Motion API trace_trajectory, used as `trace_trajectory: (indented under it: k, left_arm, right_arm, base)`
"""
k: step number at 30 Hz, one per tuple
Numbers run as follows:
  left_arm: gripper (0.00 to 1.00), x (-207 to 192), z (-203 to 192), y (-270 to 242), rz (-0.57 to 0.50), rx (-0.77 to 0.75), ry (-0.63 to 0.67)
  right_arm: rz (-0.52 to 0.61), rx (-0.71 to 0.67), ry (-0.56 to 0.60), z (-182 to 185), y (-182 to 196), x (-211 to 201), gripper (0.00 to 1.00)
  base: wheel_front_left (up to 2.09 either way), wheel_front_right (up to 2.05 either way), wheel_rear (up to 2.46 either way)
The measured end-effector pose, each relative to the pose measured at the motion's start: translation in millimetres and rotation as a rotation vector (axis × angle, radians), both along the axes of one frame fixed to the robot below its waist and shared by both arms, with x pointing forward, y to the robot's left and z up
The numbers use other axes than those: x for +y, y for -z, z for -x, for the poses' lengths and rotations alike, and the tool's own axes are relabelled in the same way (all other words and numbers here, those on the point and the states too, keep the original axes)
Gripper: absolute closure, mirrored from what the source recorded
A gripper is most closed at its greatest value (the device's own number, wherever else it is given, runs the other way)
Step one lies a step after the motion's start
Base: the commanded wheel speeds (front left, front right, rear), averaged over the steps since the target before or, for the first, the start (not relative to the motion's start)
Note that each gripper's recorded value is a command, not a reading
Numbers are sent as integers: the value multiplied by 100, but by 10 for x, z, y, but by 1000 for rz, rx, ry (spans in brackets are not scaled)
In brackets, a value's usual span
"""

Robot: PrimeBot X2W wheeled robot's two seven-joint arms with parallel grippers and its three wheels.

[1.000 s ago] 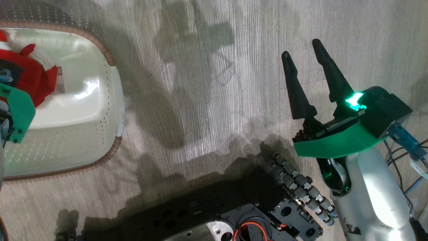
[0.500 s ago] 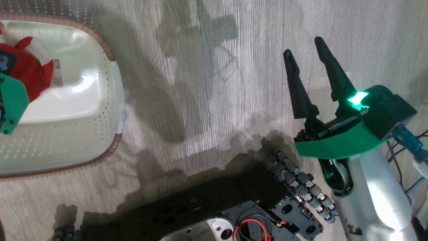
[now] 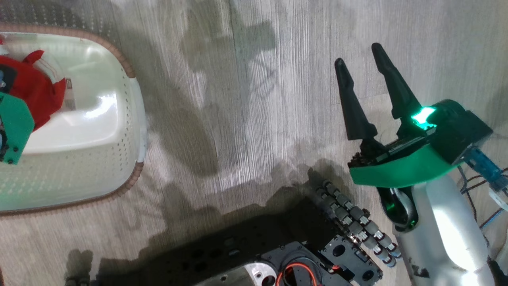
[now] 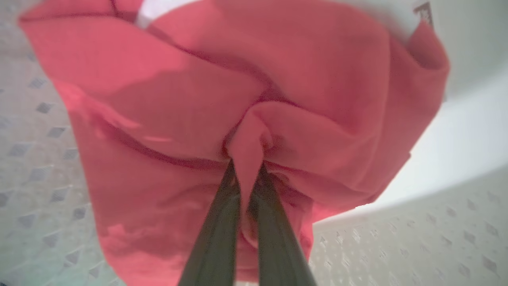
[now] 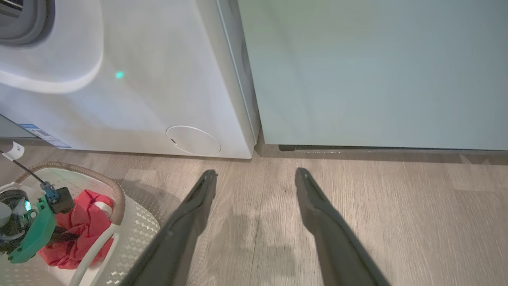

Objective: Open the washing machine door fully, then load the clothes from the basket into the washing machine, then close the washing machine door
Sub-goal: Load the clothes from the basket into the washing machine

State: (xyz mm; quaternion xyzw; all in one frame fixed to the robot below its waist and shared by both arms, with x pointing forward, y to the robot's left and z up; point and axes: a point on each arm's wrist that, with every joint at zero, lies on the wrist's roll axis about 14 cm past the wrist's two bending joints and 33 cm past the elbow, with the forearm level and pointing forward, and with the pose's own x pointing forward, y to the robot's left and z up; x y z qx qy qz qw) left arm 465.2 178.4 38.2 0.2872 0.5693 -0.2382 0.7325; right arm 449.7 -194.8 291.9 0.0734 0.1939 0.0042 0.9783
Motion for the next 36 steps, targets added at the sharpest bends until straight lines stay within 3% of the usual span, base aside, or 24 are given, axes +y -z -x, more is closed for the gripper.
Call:
trace_trajectory:
  k: [13,36]
  left_arm:
    - [100,-111,-23,-447,72,-102,-38]
    - [100,-377,-338,-2045,296,-530,-173]
  right_arm:
    - [-2,-87,7,-80,-389,-22,0]
    - [-19,-291,-14,53,-1370,108,0]
  base:
    - [0,0,0]
    - [0,0,0]
